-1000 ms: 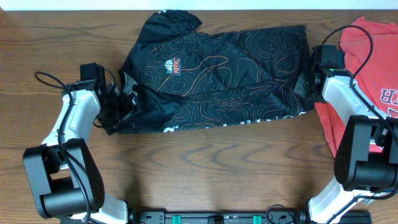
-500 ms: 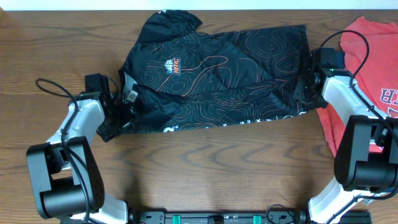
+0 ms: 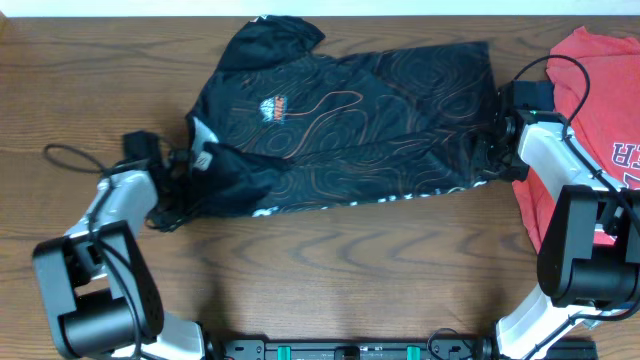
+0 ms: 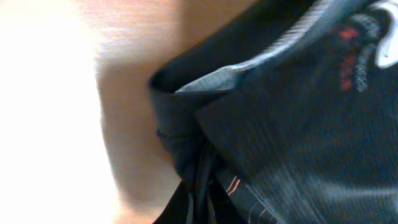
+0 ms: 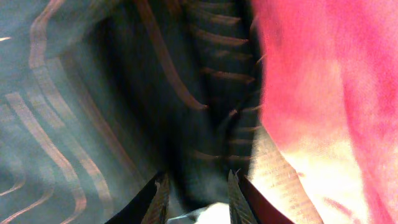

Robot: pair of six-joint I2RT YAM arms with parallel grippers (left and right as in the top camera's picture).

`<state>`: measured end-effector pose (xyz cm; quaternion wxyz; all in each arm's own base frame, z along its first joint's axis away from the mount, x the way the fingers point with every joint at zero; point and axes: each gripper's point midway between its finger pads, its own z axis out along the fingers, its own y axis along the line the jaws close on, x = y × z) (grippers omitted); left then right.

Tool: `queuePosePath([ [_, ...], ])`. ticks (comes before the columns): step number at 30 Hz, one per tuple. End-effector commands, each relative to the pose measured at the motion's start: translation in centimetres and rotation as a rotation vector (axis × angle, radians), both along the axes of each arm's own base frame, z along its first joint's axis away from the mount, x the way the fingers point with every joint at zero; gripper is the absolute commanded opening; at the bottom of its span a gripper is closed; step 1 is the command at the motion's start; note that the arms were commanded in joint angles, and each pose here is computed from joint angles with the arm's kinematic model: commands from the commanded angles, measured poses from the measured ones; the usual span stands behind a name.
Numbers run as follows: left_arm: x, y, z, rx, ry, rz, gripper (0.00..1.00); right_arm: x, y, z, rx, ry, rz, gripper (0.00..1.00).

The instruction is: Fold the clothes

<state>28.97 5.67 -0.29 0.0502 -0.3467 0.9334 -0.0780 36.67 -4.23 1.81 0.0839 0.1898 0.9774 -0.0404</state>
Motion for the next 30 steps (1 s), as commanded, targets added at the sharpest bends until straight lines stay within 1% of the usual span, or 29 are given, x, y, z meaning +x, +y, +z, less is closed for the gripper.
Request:
queuePosePath([
  [1,-1.3,3.9,1.2,0.058,-0.010,0.120,0.06,-0.3,0.6,0.5,0.026,0.004,0.017,0.28],
  [3,-1.9,5.7,1.9,0.077,-0.021,0.181,0.06,-0.8,1.2,0.4,0.059,0.024,0.022,0.25],
  [6,-3.0,7.4,2.9,0.068,-0.035,0.259,0.06,-1.8,2.2,0.3,0.103,0.062,0.031,0.22],
  [13,-5.1,6.1,2.9,0.006,0.041,0.269,0.06,-2.8,3.9,0.3,0.143,0.106,0.061,0.24],
  [18,-4.8,5.3,3.5,-0.038,0.018,0.263,0.07,-2.7,5.1,0.8,0.184,0.092,0.095,0.28],
  [19,-4.6,5.4,3.9,-0.034,0.001,0.263,0.12,-2.5,5.5,1.1,0.205,0.082,0.118,0.30],
  [20,-4.3,5.6,4.4,-0.027,-0.014,0.263,0.24,-2.5,6.0,1.5,0.233,0.073,0.140,0.33],
  [21,-4.0,5.8,4.9,-0.017,-0.035,0.262,0.40,-2.5,6.5,1.8,0.257,0.068,0.160,0.37],
  [22,-3.7,5.9,5.4,-0.009,-0.053,0.262,0.61,-2.7,6.8,2.0,0.273,0.069,0.172,0.40],
  [23,-3.5,6.1,6.0,0.000,-0.073,0.262,0.66,-2.9,6.9,2.2,0.277,0.071,0.173,0.44],
  [24,-3.2,6.3,6.6,0.009,-0.096,0.262,0.67,-3.0,6.8,2.3,0.276,0.074,0.173,0.47],
  [27,-2.7,6.6,7.9,0.034,-0.152,0.260,0.67,-2.9,6.5,2.3,0.253,0.069,0.171,0.47],
  [30,-2.5,6.4,8.6,0.034,-0.177,0.258,0.67,-2.8,6.4,2.2,0.247,0.069,0.172,0.47],
])
